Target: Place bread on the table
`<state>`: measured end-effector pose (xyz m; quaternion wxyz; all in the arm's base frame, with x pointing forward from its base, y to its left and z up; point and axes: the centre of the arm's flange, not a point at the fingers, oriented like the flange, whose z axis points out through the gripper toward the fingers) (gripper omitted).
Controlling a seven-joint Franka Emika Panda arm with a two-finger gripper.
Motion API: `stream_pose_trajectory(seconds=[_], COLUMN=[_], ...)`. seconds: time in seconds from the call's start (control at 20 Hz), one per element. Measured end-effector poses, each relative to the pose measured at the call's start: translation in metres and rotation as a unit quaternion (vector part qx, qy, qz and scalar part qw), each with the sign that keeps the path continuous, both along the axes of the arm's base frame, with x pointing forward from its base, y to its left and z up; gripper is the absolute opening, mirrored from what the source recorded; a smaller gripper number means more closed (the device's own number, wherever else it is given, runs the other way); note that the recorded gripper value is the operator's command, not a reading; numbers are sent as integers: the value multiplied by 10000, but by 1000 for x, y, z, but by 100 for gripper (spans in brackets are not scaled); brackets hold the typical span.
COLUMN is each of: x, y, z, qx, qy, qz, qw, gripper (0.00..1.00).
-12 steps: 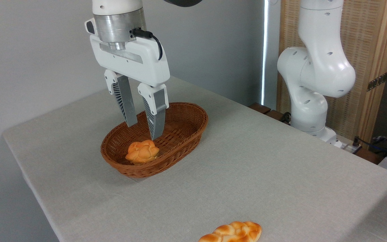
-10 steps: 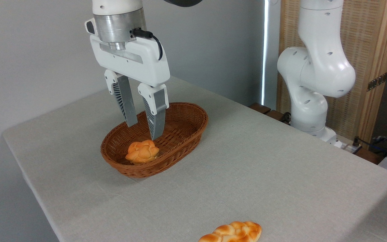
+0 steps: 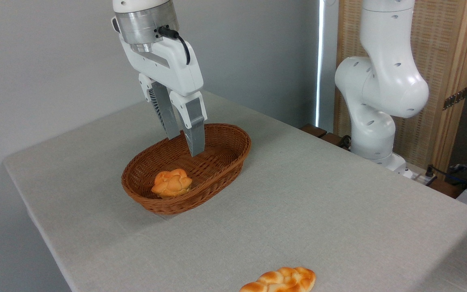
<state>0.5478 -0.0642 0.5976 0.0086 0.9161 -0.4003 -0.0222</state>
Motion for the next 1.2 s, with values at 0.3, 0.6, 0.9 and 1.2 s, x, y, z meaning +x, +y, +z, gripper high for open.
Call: stream_pose_trajectory(seconds=[0.3,0.6,0.9,1.2], x=[0,0,0,0], y=[2,2,1,1], z=[1,1,1,1], qx=[-2,-2,-2,-2], qy=[-12,-12,-12,-12], qz=[14,13,11,12], qw=[10000,10000,10000,10000], gripper=[100,100,100,100])
